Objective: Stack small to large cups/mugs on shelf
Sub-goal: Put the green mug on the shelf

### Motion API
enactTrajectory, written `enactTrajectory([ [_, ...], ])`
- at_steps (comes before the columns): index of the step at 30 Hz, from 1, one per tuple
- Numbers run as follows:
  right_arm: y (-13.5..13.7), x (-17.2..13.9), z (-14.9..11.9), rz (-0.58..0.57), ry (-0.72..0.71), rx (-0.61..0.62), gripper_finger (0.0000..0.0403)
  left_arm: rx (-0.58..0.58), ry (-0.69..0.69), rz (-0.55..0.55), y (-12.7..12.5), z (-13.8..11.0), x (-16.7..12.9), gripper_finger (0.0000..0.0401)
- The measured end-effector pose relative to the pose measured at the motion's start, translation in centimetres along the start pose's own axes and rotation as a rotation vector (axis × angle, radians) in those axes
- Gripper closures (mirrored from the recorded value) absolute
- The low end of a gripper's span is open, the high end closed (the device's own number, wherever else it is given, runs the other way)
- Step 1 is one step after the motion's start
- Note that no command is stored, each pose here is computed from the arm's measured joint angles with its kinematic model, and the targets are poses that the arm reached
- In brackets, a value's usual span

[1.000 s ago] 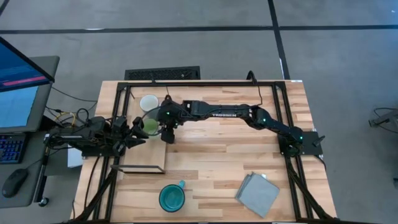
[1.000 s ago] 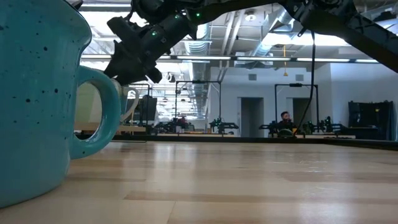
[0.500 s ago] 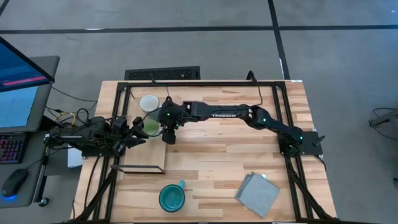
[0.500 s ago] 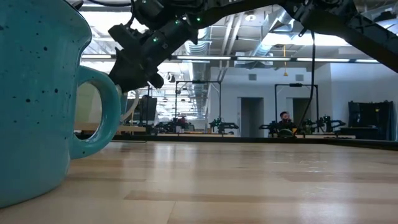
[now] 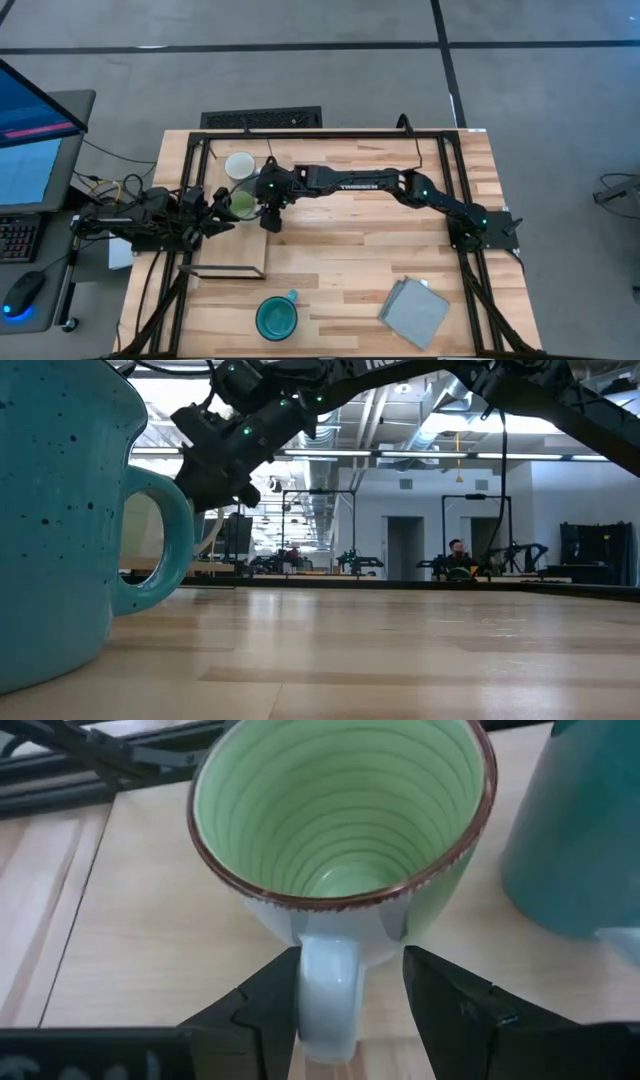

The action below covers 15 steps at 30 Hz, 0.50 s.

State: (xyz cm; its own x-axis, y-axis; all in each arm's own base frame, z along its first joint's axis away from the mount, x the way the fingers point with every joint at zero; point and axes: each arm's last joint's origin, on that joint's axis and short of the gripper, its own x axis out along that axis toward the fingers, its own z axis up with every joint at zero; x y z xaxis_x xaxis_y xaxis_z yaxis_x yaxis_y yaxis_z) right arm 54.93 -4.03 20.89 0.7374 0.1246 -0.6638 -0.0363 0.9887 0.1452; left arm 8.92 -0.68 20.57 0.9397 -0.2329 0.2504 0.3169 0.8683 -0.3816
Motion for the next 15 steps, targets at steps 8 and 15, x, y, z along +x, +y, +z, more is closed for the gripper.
enactTrajectory([
  [8, 0.00, 0.00, 0.16, 0.000, -0.016, -0.003, 0.0204, -0.001, 0.004, 0.002, 0.02, -0.04, 0.00, 0.0303],
  [15, -0.27, -0.05, 0.16, -0.003, -0.016, 0.000, 0.0204, -0.001, 0.002, 0.006, 0.03, -0.04, 0.00, 0.0302],
])
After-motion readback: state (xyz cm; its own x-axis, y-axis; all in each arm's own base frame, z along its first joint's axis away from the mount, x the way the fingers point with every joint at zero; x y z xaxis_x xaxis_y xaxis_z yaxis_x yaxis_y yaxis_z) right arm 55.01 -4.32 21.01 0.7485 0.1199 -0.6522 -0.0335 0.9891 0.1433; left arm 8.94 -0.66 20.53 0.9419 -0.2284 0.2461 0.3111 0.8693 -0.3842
